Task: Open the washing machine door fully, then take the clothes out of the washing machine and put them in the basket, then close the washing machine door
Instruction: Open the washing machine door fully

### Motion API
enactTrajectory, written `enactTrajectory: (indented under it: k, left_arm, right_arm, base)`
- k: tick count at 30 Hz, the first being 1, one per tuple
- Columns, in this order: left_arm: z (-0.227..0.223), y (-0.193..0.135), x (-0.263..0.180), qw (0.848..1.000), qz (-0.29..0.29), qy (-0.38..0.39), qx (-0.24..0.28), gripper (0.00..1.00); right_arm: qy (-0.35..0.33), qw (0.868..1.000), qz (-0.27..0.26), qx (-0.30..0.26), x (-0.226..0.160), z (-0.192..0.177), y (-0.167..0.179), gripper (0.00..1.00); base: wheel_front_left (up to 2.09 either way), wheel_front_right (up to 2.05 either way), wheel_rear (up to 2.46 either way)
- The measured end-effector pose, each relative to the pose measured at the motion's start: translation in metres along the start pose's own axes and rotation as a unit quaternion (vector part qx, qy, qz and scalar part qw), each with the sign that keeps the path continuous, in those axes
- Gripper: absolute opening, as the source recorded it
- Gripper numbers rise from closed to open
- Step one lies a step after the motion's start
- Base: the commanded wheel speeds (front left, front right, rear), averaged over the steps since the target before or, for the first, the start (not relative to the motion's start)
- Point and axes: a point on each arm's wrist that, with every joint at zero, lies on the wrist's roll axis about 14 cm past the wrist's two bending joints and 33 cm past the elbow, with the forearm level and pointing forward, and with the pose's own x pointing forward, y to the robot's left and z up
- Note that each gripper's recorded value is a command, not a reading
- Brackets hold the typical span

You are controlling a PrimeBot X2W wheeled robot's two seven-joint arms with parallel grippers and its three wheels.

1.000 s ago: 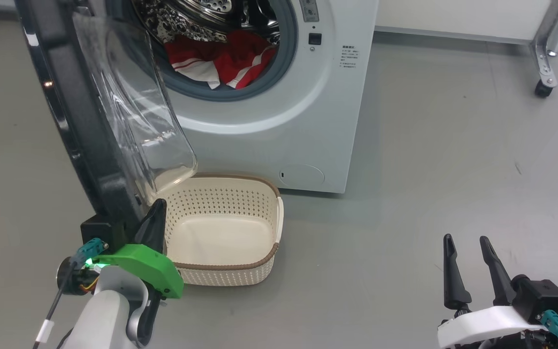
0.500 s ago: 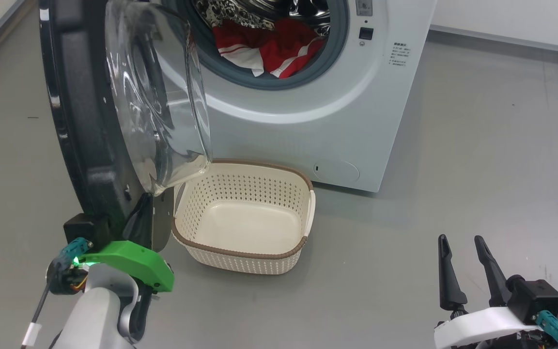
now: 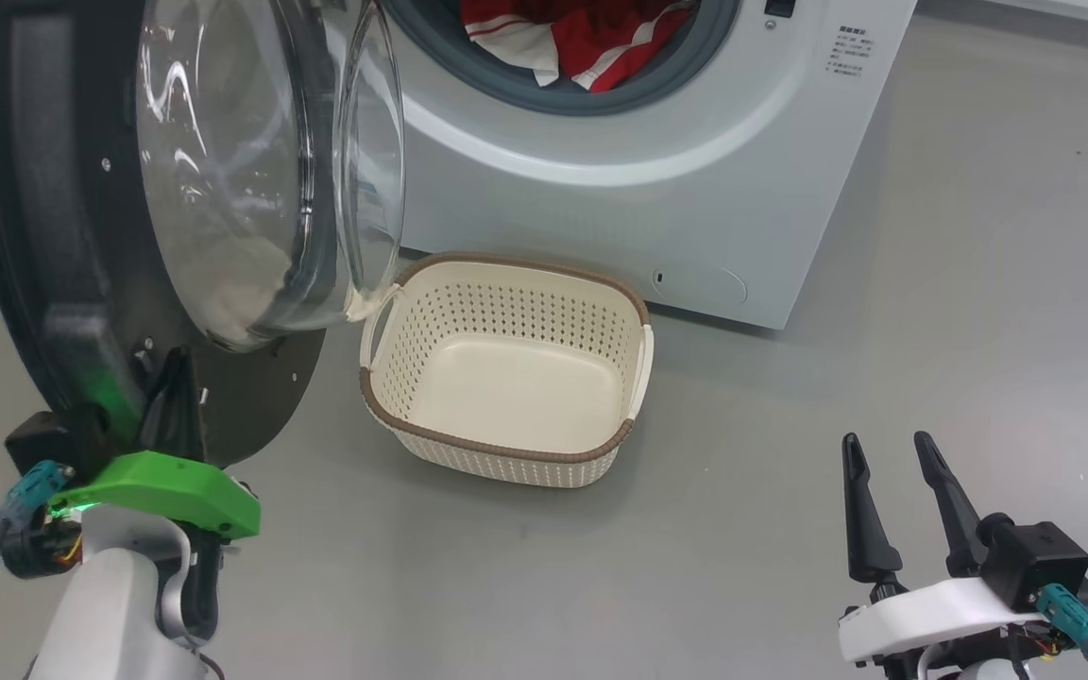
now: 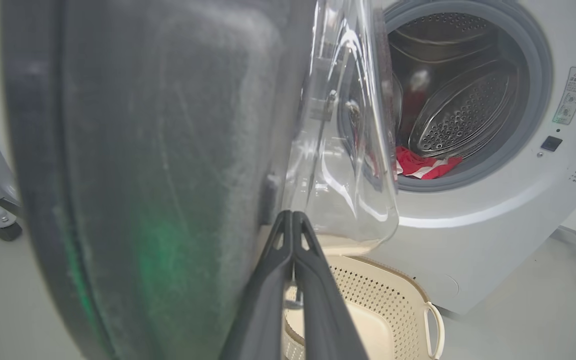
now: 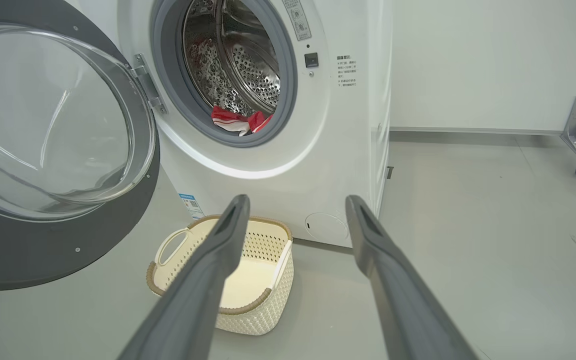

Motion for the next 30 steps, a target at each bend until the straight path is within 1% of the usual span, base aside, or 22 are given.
enactTrajectory:
  k: [7, 12, 16, 20, 30]
  left_arm:
    - [0.005, 0.03, 0.005, 0.999, 0.045, -0.008, -0.009, 0.0]
    - [0.014, 0.055, 0.01, 0.997, 0.076, -0.018, 0.0, 0.0]
    - [0.024, 0.073, 0.016, 0.994, 0.102, -0.032, 0.004, 0.0]
    - [0.032, 0.083, 0.025, 0.992, 0.117, -0.041, 0.0, 0.0]
    - [0.041, 0.119, 0.038, 0.986, 0.159, -0.044, 0.02, 0.0]
  right_arm:
    - [0.015, 1.0, 0.011, 0.0, 0.011, -0.01, 0.001, 1.0]
    - [0.024, 0.999, 0.026, -0.001, 0.02, -0.015, 0.005, 1.0]
    - [0.028, 0.999, 0.023, -0.002, 0.024, -0.018, 0.0, 1.0]
    - [0.039, 0.999, 0.022, -0.005, 0.027, -0.025, -0.004, 1.0]
    - [0.052, 0.998, 0.021, -0.014, 0.04, -0.033, -0.016, 1.0]
  base:
    - [0.0, 0.0, 0.0]
    - [0.0, 0.0, 0.0]
    - [0.0, 0.0, 0.0]
    - [0.0, 0.0, 0.0]
    - [0.0, 0.0, 0.0]
